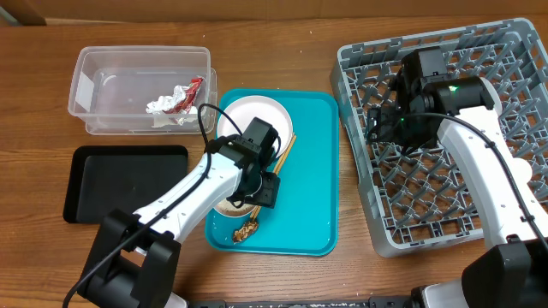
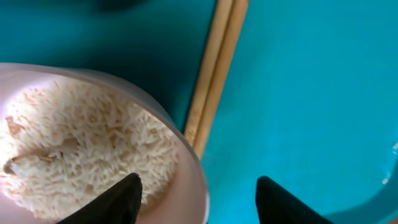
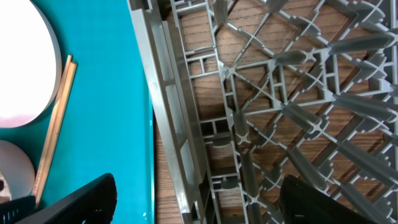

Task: Sort waste into correct bins and load items into the dishwasher
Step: 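Reach the left gripper to the rice bowl and grasp its rim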

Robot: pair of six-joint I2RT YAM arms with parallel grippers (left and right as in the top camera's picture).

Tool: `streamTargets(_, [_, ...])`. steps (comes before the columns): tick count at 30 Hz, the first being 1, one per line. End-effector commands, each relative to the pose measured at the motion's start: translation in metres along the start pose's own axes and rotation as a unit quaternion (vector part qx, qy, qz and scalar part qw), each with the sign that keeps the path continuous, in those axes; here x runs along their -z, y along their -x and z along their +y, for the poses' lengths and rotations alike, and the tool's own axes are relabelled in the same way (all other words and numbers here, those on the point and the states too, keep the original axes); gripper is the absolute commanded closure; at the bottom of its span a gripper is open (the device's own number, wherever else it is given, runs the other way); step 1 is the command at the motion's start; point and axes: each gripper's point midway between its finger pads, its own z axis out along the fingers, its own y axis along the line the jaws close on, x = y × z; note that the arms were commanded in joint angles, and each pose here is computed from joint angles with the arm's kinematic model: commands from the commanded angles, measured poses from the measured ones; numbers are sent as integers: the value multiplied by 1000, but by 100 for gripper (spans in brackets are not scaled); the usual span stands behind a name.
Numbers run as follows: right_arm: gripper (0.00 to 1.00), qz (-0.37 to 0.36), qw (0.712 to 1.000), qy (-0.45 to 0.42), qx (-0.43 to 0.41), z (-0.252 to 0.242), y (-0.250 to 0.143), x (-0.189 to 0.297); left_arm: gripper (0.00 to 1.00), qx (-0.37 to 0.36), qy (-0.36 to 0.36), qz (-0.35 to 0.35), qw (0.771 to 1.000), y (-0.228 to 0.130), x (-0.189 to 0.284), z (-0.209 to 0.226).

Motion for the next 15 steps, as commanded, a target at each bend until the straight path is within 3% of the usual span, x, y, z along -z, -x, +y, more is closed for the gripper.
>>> streamTargets(1, [14,-3,1000,1,0,0,2,1,41,3,33,-13,999,2,-4,11])
streamTargets(6, [14,-1,1000,0,0,0,1,1,61,3,30,-18,999,4,-4,9])
streamTargets(15, [14,-1,1000,0,0,0,1,1,62,10,28,-23,999,5,-7,10])
